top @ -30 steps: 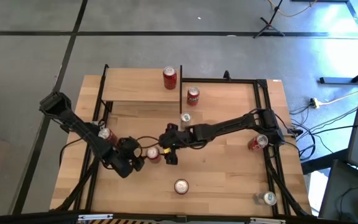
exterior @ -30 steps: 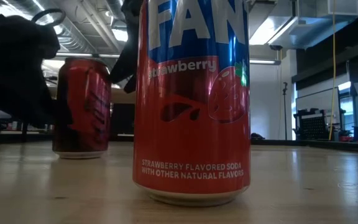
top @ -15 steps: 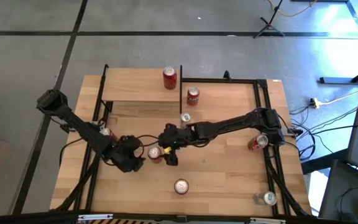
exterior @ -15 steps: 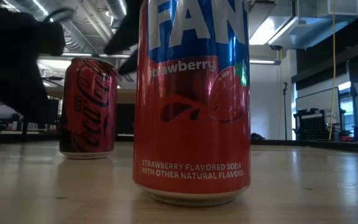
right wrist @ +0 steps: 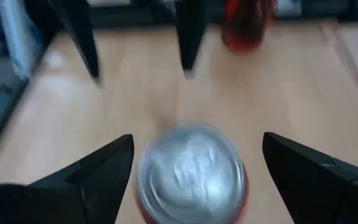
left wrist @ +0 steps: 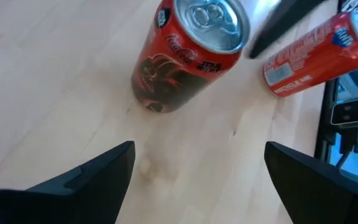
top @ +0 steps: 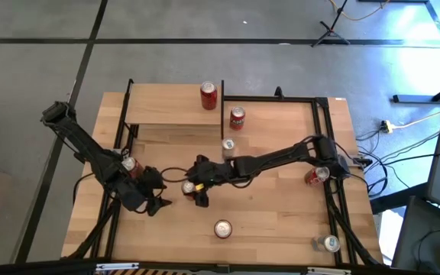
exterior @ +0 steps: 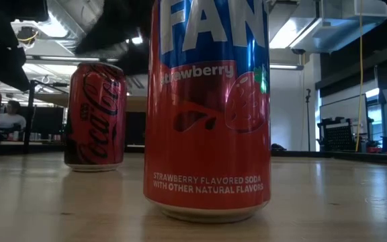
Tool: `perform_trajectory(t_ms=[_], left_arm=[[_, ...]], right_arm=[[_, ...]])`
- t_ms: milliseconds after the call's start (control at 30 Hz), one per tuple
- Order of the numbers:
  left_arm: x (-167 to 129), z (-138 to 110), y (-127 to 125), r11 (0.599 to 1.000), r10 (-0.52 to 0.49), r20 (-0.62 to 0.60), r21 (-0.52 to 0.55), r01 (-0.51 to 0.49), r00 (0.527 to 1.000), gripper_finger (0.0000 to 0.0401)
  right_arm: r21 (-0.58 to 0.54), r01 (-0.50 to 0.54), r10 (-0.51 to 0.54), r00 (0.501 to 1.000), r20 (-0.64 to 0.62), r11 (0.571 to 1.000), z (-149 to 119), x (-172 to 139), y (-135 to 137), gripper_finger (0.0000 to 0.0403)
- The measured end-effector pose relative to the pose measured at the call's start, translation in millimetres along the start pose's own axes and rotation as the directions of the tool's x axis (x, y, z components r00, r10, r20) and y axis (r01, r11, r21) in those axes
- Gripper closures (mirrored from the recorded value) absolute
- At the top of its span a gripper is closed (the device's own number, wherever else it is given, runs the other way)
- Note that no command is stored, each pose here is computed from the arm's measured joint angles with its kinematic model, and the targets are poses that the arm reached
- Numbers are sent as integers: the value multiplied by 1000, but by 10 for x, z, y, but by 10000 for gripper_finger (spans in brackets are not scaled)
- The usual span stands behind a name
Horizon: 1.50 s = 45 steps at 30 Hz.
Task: Place canned beverage on shelf
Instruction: Put the red black soda can on the shelf aligned with the other red black soda can
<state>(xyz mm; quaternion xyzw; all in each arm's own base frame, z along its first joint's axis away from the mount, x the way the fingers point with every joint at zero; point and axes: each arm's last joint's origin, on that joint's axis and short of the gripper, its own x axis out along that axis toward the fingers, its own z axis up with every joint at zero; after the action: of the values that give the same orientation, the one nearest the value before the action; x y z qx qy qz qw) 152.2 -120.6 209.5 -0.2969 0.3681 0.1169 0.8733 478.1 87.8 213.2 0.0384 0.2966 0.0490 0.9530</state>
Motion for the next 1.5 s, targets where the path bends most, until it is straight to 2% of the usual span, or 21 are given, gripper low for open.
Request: perform_trajectory(t_ms=[100,167,333,400,533,700,800,1000,1200,1500], left_arm=[[0,-3,-5,1000,-3,1,-3,3,1000,46],[0,-2,-7,1000,-5,2,-5,5,1000,46],[0,3,-23,1000,-20,7,-16,20,1000,46],[0,5,-25,1000,-22,8,-17,23,1000,46],[0,15,-47,999,-42,19,-29,43,999,46],[0,15,-43,999,-38,20,-27,39,999,46],[1,10,-32,999,-27,16,-21,28,999,46],[0,9,-32,1000,-28,13,-12,29,1000,46],[0,12,-32,1000,-27,21,8,26,999,46],[1,13,-32,1000,-26,23,11,25,999,46]], right_arm=[[-3,6,-6,1000,-8,1000,-68,101,-7,55],[-3,10,-10,998,-60,1000,-153,137,-17,55],[4,8,-7,998,-62,1000,-199,202,-20,58],[17,16,-15,998,-61,1000,-198,202,-24,74],[25,26,-24,998,-56,999,-178,185,-34,132],[32,31,-29,997,-74,999,-136,106,-81,132],[42,44,-41,997,-60,998,-5,-65,-138,132],[82,84,-86,996,27,993,386,-601,-372,132],[139,194,-212,968,137,971,698,-1151,-709,132],[228,336,-375,913,162,914,775,-1429,-1325,132]])
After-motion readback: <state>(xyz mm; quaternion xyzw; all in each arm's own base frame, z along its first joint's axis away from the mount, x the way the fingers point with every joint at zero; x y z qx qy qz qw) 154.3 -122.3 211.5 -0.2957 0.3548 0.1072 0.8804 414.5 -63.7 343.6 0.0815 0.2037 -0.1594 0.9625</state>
